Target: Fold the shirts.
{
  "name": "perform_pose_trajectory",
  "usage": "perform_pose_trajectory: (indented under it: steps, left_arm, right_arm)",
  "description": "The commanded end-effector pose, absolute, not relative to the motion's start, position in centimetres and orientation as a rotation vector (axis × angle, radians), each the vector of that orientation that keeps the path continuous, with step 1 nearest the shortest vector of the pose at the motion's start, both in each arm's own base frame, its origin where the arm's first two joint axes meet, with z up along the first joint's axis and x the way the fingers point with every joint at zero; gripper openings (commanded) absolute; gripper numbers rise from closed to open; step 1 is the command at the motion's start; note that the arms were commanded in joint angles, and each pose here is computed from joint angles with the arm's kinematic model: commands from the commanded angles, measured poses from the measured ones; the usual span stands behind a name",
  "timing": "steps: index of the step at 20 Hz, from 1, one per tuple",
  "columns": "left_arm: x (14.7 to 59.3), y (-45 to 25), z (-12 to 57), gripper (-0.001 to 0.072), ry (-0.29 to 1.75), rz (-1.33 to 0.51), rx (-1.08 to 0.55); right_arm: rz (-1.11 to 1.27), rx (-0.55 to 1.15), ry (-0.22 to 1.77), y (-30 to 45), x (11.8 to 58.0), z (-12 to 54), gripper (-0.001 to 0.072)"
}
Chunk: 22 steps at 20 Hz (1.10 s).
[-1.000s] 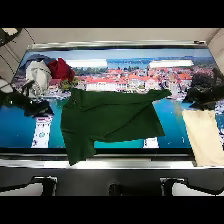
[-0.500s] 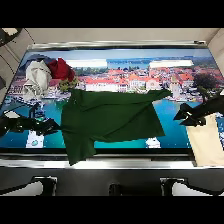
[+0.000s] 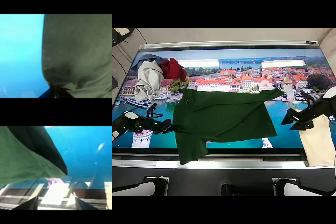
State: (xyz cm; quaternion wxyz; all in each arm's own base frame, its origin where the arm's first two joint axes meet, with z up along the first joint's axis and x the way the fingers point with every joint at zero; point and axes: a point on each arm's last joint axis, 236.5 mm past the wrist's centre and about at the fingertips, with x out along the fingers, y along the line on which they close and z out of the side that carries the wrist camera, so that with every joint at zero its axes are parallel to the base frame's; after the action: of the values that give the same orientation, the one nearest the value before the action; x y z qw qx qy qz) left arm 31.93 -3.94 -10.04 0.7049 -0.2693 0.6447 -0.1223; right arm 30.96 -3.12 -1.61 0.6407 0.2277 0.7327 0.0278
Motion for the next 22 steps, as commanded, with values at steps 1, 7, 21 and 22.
perform_pose_trajectory:
  steps: [1,7,21,22]
  left_arm:
    - [32.1,-4.3,-10.0,0.0036,1.428,-0.279,-0.605]
    - [31.3,-4.8,-9.8,0.0036,1.459,-0.306,-0.614]
    - [30.7,-5.3,-8.9,0.0036,1.472,-0.333,-0.618]
    - [30.7,-5.3,-8.9,0.0036,1.471,-0.334,-0.619]
  right_arm:
    - [0.07,0.478,1.666,-1.6,31.0,-4.3,0.0573]
    - [0.123,0.406,1.636,1.1,31.4,-6.8,0.0572]
    - [0.078,0.484,1.671,1.6,31.2,-10.2,0.0375]
    - [0.059,0.495,1.66,1.5,31.5,-10.3,0.0325]
